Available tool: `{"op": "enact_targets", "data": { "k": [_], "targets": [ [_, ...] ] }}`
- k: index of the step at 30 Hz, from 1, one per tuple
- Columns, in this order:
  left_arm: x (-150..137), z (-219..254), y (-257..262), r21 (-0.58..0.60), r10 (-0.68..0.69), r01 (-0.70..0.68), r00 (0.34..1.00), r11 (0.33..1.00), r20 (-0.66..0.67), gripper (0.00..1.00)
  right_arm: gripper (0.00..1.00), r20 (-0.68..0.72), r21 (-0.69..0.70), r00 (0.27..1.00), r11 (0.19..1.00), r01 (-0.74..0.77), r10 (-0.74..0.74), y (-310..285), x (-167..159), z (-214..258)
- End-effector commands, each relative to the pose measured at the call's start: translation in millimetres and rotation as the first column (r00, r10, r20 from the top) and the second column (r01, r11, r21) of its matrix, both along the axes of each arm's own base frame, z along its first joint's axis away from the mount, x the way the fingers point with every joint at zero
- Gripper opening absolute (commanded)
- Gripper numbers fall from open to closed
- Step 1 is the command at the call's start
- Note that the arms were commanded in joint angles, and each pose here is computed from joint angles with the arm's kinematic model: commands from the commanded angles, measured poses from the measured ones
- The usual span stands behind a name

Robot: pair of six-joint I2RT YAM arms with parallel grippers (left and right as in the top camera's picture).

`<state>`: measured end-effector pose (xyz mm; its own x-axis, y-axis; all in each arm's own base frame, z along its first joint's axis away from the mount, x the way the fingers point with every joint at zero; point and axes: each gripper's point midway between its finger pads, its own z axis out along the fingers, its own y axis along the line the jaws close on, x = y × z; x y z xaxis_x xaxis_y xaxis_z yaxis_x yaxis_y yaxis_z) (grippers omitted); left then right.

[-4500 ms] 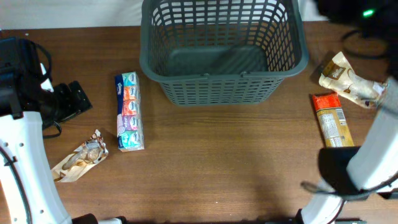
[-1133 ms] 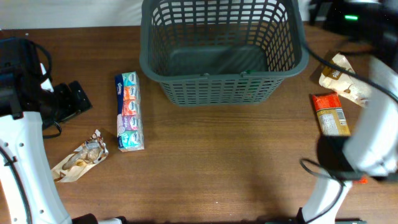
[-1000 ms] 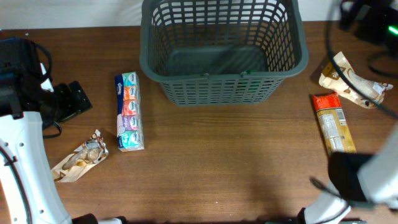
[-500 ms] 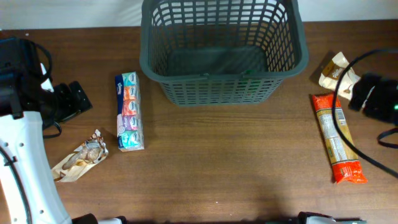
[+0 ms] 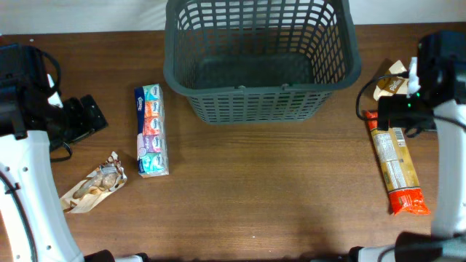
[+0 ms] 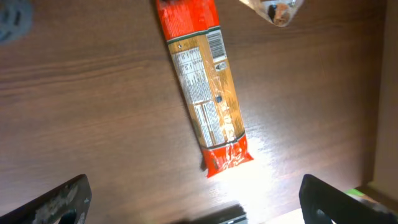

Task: Pack container
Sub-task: 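Withdraw the right gripper toward the orange-ended pasta package, then lower the right gripper over the pasta package and align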

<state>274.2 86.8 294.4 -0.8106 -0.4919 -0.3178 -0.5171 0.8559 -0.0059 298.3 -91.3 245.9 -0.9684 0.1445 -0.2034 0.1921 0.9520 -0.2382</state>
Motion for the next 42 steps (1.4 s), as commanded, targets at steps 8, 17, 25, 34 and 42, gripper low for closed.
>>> {"op": "enact_targets", "data": {
  "k": [8, 17, 25, 34, 42],
  "targets": [
    [0.1, -1.4, 1.1, 0.000, -0.010, 0.010, 1.000, 1.000, -0.007, 0.99, 0.99, -0.130, 0.068, 0.985, 0.992, -0.103, 0.111, -12.8, 12.7, -42.0],
    [0.1, -1.4, 1.1, 0.000, -0.010, 0.010, 1.000, 1.000, -0.007, 0.99, 0.99, -0.046, 0.311, 0.991, 0.944, -0.108, 0.128, -25.7, 2.8, -50.9],
    [0.1, -1.4, 1.1, 0.000, -0.010, 0.010, 1.000, 1.000, -0.007, 0.99, 0.99, -0.074, 0.333, 0.991, 0.940, -0.079, 0.109, -35.4, -2.7, -92.8],
    [0.1, -1.4, 1.1, 0.000, -0.010, 0.010, 1.000, 1.000, -0.007, 0.99, 0.99, -0.131, 0.223, 0.988, 0.973, -0.054, 0.085, -58.5, -10.1, -131.8],
    [0.1, -1.4, 1.1, 0.000, -0.010, 0.010, 1.000, 1.000, -0.007, 0.99, 0.99, -0.160, 0.234, 0.984, 0.971, -0.044, 0.083, -56.1, -17.6, -133.2]
  ]
}}
